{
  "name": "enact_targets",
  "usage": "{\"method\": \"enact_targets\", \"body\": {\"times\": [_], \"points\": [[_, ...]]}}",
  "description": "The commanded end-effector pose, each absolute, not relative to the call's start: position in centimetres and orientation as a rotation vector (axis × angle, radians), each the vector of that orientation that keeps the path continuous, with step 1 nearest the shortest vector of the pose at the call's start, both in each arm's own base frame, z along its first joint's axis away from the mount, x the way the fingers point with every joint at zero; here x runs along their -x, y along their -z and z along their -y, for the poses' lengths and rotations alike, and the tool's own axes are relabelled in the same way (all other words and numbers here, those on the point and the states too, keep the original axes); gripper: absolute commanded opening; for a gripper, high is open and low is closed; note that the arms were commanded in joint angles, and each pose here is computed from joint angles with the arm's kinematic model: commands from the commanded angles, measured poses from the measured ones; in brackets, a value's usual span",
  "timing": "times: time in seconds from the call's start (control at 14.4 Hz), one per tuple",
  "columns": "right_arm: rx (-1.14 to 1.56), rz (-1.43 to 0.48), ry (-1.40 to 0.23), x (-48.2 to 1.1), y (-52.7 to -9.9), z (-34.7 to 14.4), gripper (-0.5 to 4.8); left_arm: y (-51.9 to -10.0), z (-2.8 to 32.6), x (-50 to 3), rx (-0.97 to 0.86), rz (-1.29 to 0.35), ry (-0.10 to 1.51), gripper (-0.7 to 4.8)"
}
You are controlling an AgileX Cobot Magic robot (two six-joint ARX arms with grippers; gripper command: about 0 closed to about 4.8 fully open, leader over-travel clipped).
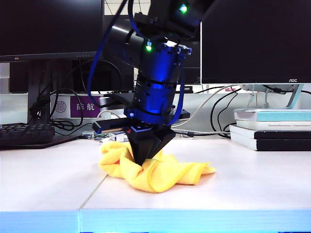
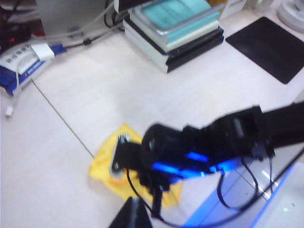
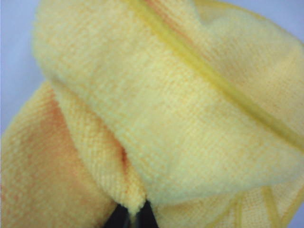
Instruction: Wipe the table from back to front using the rag.
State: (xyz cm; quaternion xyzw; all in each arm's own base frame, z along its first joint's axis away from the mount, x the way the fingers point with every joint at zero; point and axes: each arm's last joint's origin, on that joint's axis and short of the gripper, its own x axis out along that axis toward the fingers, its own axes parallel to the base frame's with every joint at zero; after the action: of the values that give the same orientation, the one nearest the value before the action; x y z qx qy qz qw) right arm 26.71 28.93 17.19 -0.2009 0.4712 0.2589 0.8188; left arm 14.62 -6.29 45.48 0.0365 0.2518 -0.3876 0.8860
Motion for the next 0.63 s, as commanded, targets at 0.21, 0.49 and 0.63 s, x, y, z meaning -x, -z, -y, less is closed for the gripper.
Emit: {"method": "enact_targets", "body": {"times": [0.21, 0.49, 0.63], "points": [[0.335, -0.950, -0.458, -29.6, -16.1, -27.7, -0.01, -45.6, 6.2, -14.4, -0.076, -0.523, 0.814, -0.05], [0.213, -0.850, -0.350, -34.3, -16.1, -24.2, -0.01, -45.4, 6.2, -14.4, -0.074, -0.543, 0.814, -0.05], [0.194, -0.797, -0.339, -37.1, -15.7, -24.7, -0.01, -45.3, 6.2, -14.3, -0.073, -0.561, 0.814, -0.05]]}}
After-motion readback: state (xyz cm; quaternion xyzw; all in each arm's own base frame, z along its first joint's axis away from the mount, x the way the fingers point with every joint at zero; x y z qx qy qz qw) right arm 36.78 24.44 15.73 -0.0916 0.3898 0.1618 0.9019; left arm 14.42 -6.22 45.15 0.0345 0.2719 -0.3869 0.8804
